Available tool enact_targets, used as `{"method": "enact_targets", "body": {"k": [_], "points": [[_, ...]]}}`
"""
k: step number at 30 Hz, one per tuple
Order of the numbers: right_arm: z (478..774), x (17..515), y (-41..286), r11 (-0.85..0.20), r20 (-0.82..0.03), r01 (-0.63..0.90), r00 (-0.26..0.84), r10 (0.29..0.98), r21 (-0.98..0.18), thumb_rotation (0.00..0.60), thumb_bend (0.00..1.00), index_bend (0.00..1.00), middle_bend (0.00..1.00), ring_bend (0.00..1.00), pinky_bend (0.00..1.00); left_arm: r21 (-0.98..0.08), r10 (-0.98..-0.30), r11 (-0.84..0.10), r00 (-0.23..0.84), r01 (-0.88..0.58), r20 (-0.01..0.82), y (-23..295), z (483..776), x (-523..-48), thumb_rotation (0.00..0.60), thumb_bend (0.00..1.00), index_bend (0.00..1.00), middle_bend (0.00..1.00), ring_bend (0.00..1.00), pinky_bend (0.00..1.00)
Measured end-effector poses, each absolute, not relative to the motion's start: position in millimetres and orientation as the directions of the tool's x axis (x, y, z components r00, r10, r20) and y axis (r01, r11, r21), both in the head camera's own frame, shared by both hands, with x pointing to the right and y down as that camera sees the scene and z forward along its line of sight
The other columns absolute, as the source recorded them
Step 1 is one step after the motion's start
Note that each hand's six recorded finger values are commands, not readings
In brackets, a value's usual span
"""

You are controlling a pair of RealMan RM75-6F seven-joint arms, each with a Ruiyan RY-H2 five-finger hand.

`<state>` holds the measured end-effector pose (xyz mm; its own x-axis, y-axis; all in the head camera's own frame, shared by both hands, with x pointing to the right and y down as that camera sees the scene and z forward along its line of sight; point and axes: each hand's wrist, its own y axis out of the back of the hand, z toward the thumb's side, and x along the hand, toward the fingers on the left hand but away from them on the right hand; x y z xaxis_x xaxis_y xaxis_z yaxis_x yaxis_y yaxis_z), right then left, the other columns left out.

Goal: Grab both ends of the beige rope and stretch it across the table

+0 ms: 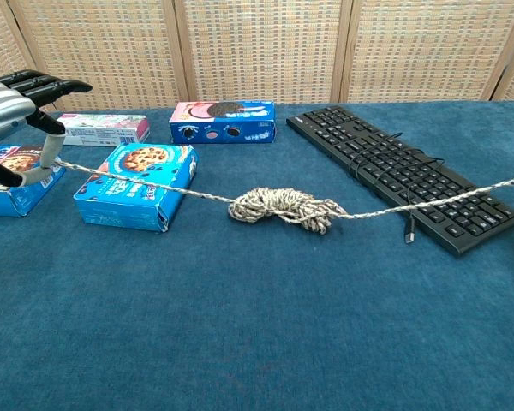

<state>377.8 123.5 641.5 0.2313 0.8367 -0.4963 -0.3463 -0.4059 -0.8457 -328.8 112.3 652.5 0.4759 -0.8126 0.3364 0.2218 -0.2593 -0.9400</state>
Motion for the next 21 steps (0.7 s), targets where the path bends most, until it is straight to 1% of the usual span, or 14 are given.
{"method": "enact_targets", "body": {"k": [2, 3, 4, 5, 6, 7, 8, 9, 10, 11, 12, 14, 16, 21], "points": [[640, 381, 124, -0.408, -0.499, -0.349, 0.225, 0.837, -0.843, 0.600, 0.45, 0.66, 0.18, 0.00, 0.00, -0.939, -0.817, -0.258, 0.468, 0.225, 0.337, 112, 652, -333, 0.600, 0.53, 0.66, 0.00, 0.00, 0.00], [640, 383, 124, -0.409, -0.500, -0.352, 0.223, 0.837, -0.842, 0.600, 0.44, 0.65, 0.17, 0.00, 0.00, -0.939, -0.819, -0.259, 0.465, 0.225, 0.337, 112, 652, -335, 0.600, 0.52, 0.66, 0.00, 0.00, 0.00], [639, 384, 125, -0.410, -0.502, -0.355, 0.220, 0.837, -0.840, 0.600, 0.43, 0.58, 0.16, 0.00, 0.00, -0.939, -0.819, -0.261, 0.463, 0.224, 0.338, 113, 652, -336, 0.600, 0.51, 0.61, 0.00, 0.00, 0.00], [639, 387, 126, -0.415, -0.506, -0.357, 0.213, 0.836, -0.837, 0.600, 0.40, 0.50, 0.14, 0.00, 0.00, -0.939, -0.819, -0.265, 0.463, 0.220, 0.340, 113, 652, -337, 0.600, 0.43, 0.49, 0.00, 0.00, 0.00], [639, 389, 127, -0.422, -0.510, -0.356, 0.206, 0.835, -0.834, 0.600, 0.32, 0.34, 0.10, 0.00, 0.00, -0.939, -0.818, -0.270, 0.464, 0.214, 0.341, 114, 652, -337, 0.600, 0.34, 0.37, 0.00, 0.00, 0.00], [639, 390, 128, -0.430, -0.515, -0.350, 0.199, 0.834, -0.832, 0.600, 0.24, 0.18, 0.05, 0.00, 0.00, -0.939, -0.817, -0.275, 0.465, 0.207, 0.342, 114, 652, -338, 0.600, 0.20, 0.18, 0.00, 0.00, 0.00], [639, 391, 129, -0.443, -0.521, -0.337, 0.188, 0.833, -0.831, 0.600, 0.20, 0.10, 0.03, 0.00, 0.00, -0.939, -0.816, -0.284, 0.465, 0.193, 0.343, 115, 652, -339, 0.600, 0.07, 0.05, 0.00, 0.00, 0.00], [639, 391, 130, -0.453, -0.525, -0.323, 0.182, 0.832, -0.831, 0.600, 0.17, 0.03, 0.01, 0.00, 0.00, -0.939, -0.817, -0.292, 0.465, 0.180, 0.343, 116, 651, -339, 0.600, 0.03, 0.01, 0.00, 0.00, 0.00], [638, 390, 131, -0.462, -0.527, -0.308, 0.177, 0.831, -0.832, 0.600, 0.16, 0.00, 0.00, 0.00, 0.00, -0.940, -0.817, -0.300, 0.464, 0.164, 0.342, 117, 650, -340, 0.600, 0.00, 0.00, 0.00, 0.00, 0.00], [636, 388, 132, -0.470, -0.528, -0.287, 0.174, 0.831, -0.835, 0.600, 0.14, 0.00, 0.00, 0.00, 0.00, -0.941, -0.821, -0.310, 0.460, 0.140, 0.339, 117, 648, -341, 0.600, 0.00, 0.00, 0.00, 0.00, 0.00], [634, 386, 133, -0.472, -0.525, -0.269, 0.173, 0.834, -0.839, 0.600, 0.09, 0.00, 0.00, 0.00, 0.00, -0.941, -0.826, -0.317, 0.454, 0.119, 0.335, 118, 646, -343, 0.600, 0.00, 0.00, 0.00, 0.00, 0.00], [627, 383, 134, -0.466, -0.505, -0.226, 0.168, 0.847, -0.856, 0.600, 0.01, 0.00, 0.00, 0.00, 0.00, -0.941, -0.842, -0.330, 0.427, 0.079, 0.331, 119, 641, -347, 0.600, 0.00, 0.00, 0.00, 0.00, 0.00], [619, 379, 136, -0.452, -0.479, -0.175, 0.164, 0.862, -0.874, 0.600, 0.00, 0.00, 0.00, 0.00, 0.00, -0.937, -0.856, -0.346, 0.394, 0.043, 0.335, 121, 635, -352, 0.600, 0.00, 0.00, 0.00, 0.00, 0.00], [590, 373, 143, -0.377, -0.378, -0.036, 0.148, 0.914, -0.925, 0.600, 0.00, 0.00, 0.00, 0.00, 0.00, -0.914, -0.887, -0.399, 0.285, -0.077, 0.363, 133, 608, -371, 0.600, 0.00, 0.00, 0.00, 0.00, 0.00]]}}
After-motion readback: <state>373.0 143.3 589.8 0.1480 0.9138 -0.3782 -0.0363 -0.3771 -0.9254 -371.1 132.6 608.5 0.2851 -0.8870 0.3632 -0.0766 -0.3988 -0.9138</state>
